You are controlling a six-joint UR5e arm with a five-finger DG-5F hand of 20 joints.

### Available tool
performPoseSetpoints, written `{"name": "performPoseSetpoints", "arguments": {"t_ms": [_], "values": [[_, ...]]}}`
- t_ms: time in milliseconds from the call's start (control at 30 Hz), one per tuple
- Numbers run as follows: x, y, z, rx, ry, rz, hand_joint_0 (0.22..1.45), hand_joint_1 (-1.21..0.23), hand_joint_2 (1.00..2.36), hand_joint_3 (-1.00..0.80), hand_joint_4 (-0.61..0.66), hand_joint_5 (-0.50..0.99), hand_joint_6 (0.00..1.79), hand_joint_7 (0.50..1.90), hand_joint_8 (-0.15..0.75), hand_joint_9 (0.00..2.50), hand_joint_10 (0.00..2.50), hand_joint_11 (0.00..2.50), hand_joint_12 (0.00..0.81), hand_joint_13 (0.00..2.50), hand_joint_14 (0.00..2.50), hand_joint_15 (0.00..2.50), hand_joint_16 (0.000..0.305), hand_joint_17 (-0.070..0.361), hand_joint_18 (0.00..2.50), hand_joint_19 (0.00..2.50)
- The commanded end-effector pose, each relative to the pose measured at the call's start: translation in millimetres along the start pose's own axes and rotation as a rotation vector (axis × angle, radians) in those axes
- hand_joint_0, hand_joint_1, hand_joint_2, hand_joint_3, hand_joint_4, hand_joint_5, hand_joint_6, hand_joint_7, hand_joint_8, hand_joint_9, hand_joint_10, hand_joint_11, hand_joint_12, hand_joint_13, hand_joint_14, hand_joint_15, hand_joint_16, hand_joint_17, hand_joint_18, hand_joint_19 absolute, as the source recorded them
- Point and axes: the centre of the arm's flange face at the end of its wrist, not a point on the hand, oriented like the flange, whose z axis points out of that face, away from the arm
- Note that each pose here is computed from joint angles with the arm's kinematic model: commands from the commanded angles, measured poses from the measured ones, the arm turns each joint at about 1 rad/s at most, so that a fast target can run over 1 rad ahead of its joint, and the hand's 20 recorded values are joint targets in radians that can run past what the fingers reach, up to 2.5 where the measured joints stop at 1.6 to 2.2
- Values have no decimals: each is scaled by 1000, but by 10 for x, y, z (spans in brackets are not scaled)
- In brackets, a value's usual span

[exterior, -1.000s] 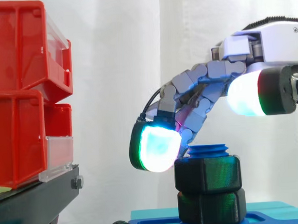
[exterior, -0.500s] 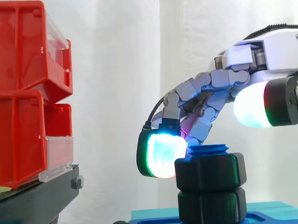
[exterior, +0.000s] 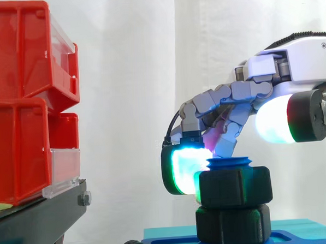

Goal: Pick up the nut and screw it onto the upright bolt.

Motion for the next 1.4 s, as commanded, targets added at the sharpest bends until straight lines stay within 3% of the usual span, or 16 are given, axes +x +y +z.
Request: {"name": "performPoseSetpoints", "arguments": {"t_ms": [0,167,300,467,533,567,600,633,700,933,1200,1367], "values": [[0,-42,-24,3,1,-4,552,-203,1000,-500,184,7,502,1435,274,1016,0,0,213,743,0,0,17,39,378,0],[-2,-91,-49,7,1,-8,555,-215,1000,-500,183,23,501,1494,274,1067,0,0,211,775,0,0,16,37,415,0],[-11,-114,-61,4,-1,-11,556,-220,1000,-500,165,23,572,1358,272,1122,0,0,207,809,0,0,15,35,448,0],[-14,-159,-85,6,-2,-15,557,-228,1000,-500,159,27,604,1287,276,1168,0,0,195,848,0,0,14,32,489,0],[-15,-177,-96,6,-2,-14,556,-229,1000,-500,164,29,588,1330,277,1168,0,0,199,850,0,0,14,32,493,0],[-15,-185,-101,6,-2,-14,557,-228,1000,-500,173,35,514,1456,276,1166,1,0,198,851,0,0,14,32,492,0],[-32,-195,-100,5,-7,-16,556,-227,1000,-500,185,27,501,1440,274,1161,0,0,199,848,0,0,14,32,488,0],[-75,-205,-92,4,-14,-18,555,-225,1000,-500,184,7,504,1343,273,1143,0,0,205,839,0,0,15,33,485,0],[-112,-207,-81,3,-21,-21,554,-224,1000,-500,185,-5,505,1279,269,1117,0,0,206,823,0,0,16,35,472,0],[-168,-212,-53,1,-46,-26,540,-211,1000,-500,257,-70,504,842,242,950,0,0,221,719,0,0,21,48,399,0],[-201,-114,40,-15,-86,-13,531,-200,1000,-500,228,-93,502,710,224,865,0,0,230,656,0,0,24,55,342,0],[-193,63,142,-26,-95,9,513,-181,1000,-500,206,-105,502,663,187,629,0,0,264,394,0,0,27,60,34,0]]}}
